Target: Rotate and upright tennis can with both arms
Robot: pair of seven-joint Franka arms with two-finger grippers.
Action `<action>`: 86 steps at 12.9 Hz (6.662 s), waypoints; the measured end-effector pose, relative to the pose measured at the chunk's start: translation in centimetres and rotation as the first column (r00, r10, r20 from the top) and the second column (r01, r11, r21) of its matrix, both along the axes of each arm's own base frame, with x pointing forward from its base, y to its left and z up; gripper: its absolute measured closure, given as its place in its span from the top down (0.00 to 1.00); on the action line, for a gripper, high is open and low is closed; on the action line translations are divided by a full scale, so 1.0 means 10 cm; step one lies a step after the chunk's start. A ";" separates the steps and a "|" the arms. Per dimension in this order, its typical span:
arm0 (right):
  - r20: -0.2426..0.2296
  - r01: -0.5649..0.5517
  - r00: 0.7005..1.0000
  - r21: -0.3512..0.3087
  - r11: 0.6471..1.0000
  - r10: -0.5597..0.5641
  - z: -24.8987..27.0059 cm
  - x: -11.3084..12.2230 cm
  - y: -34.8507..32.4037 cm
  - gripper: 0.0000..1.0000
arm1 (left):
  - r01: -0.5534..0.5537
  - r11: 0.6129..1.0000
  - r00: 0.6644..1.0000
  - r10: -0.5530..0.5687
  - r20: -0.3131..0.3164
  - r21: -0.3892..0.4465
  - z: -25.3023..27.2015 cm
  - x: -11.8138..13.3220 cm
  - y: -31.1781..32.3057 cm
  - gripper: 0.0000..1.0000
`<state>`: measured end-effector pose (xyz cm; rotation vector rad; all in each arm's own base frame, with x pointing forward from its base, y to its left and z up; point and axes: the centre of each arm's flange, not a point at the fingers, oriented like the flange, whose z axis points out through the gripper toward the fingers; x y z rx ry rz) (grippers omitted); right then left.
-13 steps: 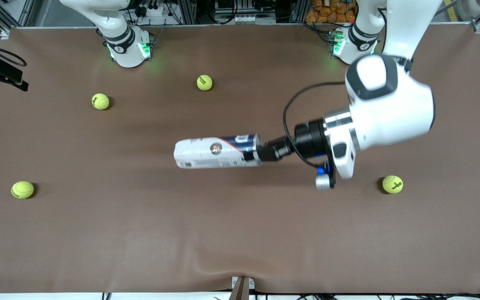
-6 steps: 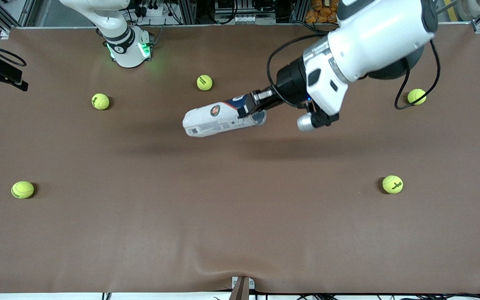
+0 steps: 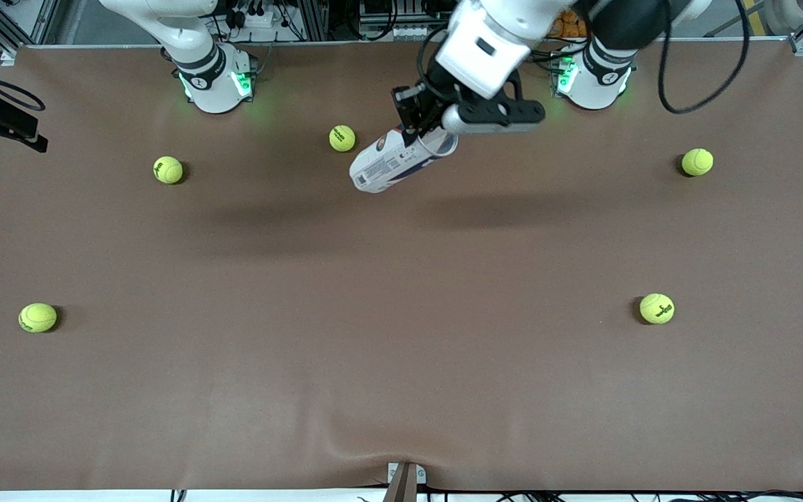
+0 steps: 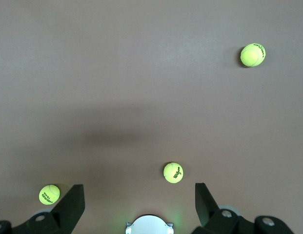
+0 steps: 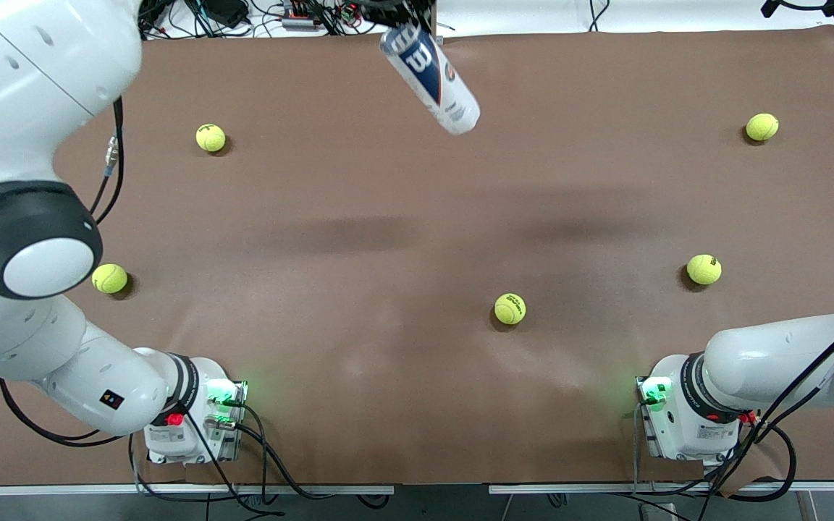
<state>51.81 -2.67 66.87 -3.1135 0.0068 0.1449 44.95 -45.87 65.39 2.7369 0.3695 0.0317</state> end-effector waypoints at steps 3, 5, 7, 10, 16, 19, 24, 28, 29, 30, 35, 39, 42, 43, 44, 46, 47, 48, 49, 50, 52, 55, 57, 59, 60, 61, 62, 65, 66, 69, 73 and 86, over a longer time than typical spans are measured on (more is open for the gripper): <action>0.002 0.000 1.000 0.000 1.000 0.000 0.01 0.00 0.00 1.00 | 0.045 0.990 0.998 -0.051 0.039 0.135 -0.13 -0.62 -0.49 0.05; 0.002 0.000 1.000 0.000 1.000 0.000 0.01 0.00 0.00 1.00 | 0.085 0.972 0.992 -0.103 0.073 0.221 -0.28 -0.83 -0.65 0.05; 0.003 0.001 1.000 0.000 1.000 -0.001 0.01 0.00 0.00 1.00 | 0.124 0.942 0.984 -0.158 0.085 0.313 -0.57 -0.98 -0.84 0.05; 0.003 0.001 1.000 0.000 1.000 -0.001 0.01 0.00 -0.01 1.00 | 0.159 0.913 0.980 -0.192 0.054 0.377 -0.97 -1.02 -1.02 0.05; 0.003 0.001 1.000 0.000 1.000 -0.001 0.01 0.00 -0.01 1.00 | 0.169 0.884 0.983 -0.183 -0.009 0.435 -1.67 -1.10 -1.31 0.05; 0.003 0.001 1.000 0.000 1.000 -0.001 0.01 0.00 -0.01 1.00 | 0.136 0.901 0.985 -0.168 0.041 0.411 -1.97 -0.95 -1.45 0.05; 0.003 0.001 1.000 0.000 1.000 -0.001 0.01 0.00 -0.01 1.00 | 0.123 0.908 0.983 -0.166 0.072 0.401 -2.56 -0.80 -1.62 0.05; 0.003 0.001 1.000 0.000 1.000 -0.001 0.01 0.00 -0.01 1.00 | 0.135 0.896 0.977 -0.191 0.093 0.422 -2.83 -0.77 -1.68 0.05; 0.003 0.001 1.000 0.000 1.000 -0.001 0.01 0.00 -0.01 1.00 | 0.138 0.896 0.977 -0.194 0.093 0.422 -2.87 -0.77 -1.69 0.05; 0.003 0.001 1.000 0.000 1.000 -0.001 0.01 0.00 -0.01 1.00 | 0.139 0.896 0.976 -0.196 0.094 0.422 -2.89 -0.77 -1.70 0.05; 0.003 0.001 1.000 0.000 1.000 -0.001 0.01 0.00 -0.01 1.00 | 0.143 0.899 0.973 -0.203 0.107 0.414 -2.96 -0.76 -1.72 0.07; 0.003 0.001 1.000 0.000 1.000 -0.001 0.01 0.00 -0.01 1.00 | 0.146 0.890 0.965 -0.225 0.138 0.432 -2.96 -0.75 -1.73 0.41; 0.003 0.001 1.000 0.000 1.000 -0.001 0.01 0.00 -0.01 1.00 | 0.140 0.898 0.962 -0.223 0.158 0.418 -2.82 -0.74 -1.76 0.75; 0.003 0.002 1.000 0.000 1.000 -0.002 0.01 0.00 -0.01 1.00 | 0.132 0.900 0.961 -0.220 0.169 0.416 -2.70 -0.73 -1.74 0.84; 0.003 0.002 1.000 0.000 1.000 -0.002 0.01 0.00 -0.01 1.00 | 0.120 0.897 0.962 -0.211 0.175 0.426 -2.53 -0.72 -1.70 0.95; 0.003 0.002 1.000 0.000 1.000 -0.002 0.02 0.00 -0.01 1.00 | 0.097 0.887 0.963 -0.199 0.183 0.452 -2.06 -0.75 -1.55 1.00; 0.003 0.002 1.000 0.000 1.000 -0.002 0.02 0.00 -0.01 1.00 | 0.093 0.881 0.961 -0.202 0.190 0.464 -1.79 -0.79 -1.45 1.00; 0.003 0.002 1.000 0.000 1.000 -0.002 0.02 0.00 -0.01 1.00 | 0.089 0.877 0.959 -0.204 0.198 0.473 -1.52 -0.83 -1.35 1.00; 0.004 0.002 1.000 0.000 1.000 -0.002 0.02 0.00 -0.01 1.00 | 0.080 0.874 0.958 -0.201 0.207 0.480 -1.24 -0.87 -1.22 1.00; 0.004 0.002 1.000 0.000 1.000 -0.002 0.02 0.00 -0.01 1.00 | 0.070 0.873 0.957 -0.196 0.215 0.483 -0.94 -0.90 -1.06 1.00; 0.004 0.002 1.000 0.000 1.000 -0.002 0.02 0.00 -0.01 1.00 | 0.073 0.866 0.956 -0.202 0.212 0.494 -0.46 -0.88 -0.71 1.00; 0.005 0.003 1.000 0.000 1.000 -0.003 0.02 0.00 -0.01 1.00 | 0.092 0.852 0.956 -0.221 0.195 0.515 0.20 -0.68 0.06 1.00; 0.005 0.003 1.000 0.000 1.000 -0.003 0.02 0.00 -0.01 1.00 | 0.120 0.850 0.957 -0.237 0.170 0.513 0.55 -0.48 0.67 1.00; 0.005 0.003 1.000 0.000 1.000 -0.003 0.02 0.00 -0.02 1.00 | 0.167 0.832 0.950 -0.280 0.140 0.530 0.77 -0.20 1.34 1.00; 0.006 0.003 1.000 0.000 1.000 -0.003 0.03 0.00 -0.02 1.00 | 0.190 0.825 0.946 -0.298 0.125 0.532 0.83 -0.01 1.71 1.00; 0.006 0.003 1.000 0.000 1.000 -0.003 0.03 0.00 -0.02 1.00 | 0.208 0.823 0.945 -0.308 0.109 0.529 0.85 0.16 2.05 1.00; 0.006 0.003 1.000 0.000 1.000 -0.003 0.03 0.00 -0.02 1.00 | 0.232 0.821 0.943 -0.322 0.088 0.521 0.85 0.33 2.41 1.00; 0.006 0.004 1.000 0.000 1.000 -0.004 0.03 0.00 -0.02 1.00 | 0.305 0.818 0.919 -0.388 0.075 0.489 0.77 0.78 3.45 1.00; 0.006 0.005 1.000 0.000 1.000 -0.005 0.03 0.00 -0.03 1.00 | 0.316 0.815 0.912 -0.402 0.083 0.485 0.71 0.89 3.73 1.00; 0.006 0.005 1.000 0.000 1.000 -0.005 0.03 0.00 -0.03 1.00 | 0.328 0.840 0.918 -0.392 0.065 0.433 0.31 1.09 4.22 1.00; 0.006 0.005 1.000 0.000 1.000 -0.005 0.03 0.00 -0.03 1.00 | 0.332 0.858 0.932 -0.362 0.003 0.391 -0.29 1.17 4.39 1.00; 0.006 0.005 1.000 0.000 1.000 -0.005 0.03 0.00 -0.03 1.00 | 0.353 0.823 0.900 -0.429 0.079 0.445 0.00 0.92 4.31 1.00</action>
